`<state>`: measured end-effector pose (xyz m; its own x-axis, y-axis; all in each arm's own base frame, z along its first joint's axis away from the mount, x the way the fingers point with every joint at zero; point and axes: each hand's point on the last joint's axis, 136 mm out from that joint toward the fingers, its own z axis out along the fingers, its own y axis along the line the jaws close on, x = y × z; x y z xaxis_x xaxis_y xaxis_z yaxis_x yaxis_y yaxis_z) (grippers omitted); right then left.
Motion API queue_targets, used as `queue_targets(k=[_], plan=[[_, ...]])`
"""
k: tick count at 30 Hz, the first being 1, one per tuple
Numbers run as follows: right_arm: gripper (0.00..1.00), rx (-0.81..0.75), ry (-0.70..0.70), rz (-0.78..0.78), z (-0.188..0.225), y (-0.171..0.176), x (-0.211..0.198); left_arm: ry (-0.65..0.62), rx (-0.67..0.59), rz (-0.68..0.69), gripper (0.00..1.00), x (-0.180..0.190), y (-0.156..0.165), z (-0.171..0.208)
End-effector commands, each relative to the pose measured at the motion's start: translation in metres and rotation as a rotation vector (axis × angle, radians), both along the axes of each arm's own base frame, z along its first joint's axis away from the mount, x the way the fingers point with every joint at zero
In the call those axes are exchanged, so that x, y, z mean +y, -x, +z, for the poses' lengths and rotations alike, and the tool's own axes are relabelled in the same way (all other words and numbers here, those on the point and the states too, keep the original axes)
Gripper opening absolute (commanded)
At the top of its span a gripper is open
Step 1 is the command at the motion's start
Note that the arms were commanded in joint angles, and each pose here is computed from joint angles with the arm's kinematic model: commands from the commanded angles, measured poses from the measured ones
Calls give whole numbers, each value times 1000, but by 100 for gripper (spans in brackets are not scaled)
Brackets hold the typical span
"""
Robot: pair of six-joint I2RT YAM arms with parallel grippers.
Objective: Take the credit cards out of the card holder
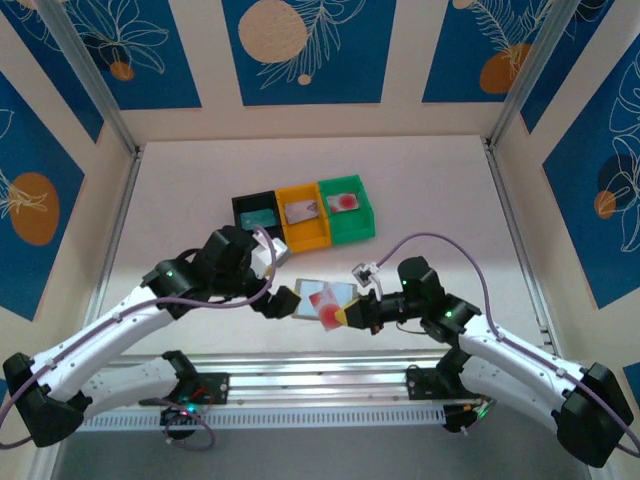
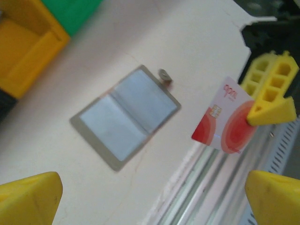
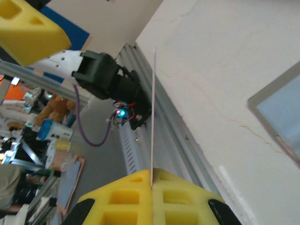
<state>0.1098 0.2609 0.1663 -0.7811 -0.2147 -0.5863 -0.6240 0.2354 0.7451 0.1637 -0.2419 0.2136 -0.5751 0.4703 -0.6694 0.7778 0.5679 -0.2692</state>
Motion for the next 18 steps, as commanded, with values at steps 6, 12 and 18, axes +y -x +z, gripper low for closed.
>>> queue_targets(k=[6, 12, 18], plan=[[0, 24, -51, 151, 15, 19, 8, 155, 122, -295, 93, -35, 37, 16], [0, 18, -56, 199, 18, 26, 13, 196, 224, -372, 87, -45, 50, 11], [0, -4, -67, 244, 23, 35, 18, 222, 257, -400, 83, -49, 55, 8]])
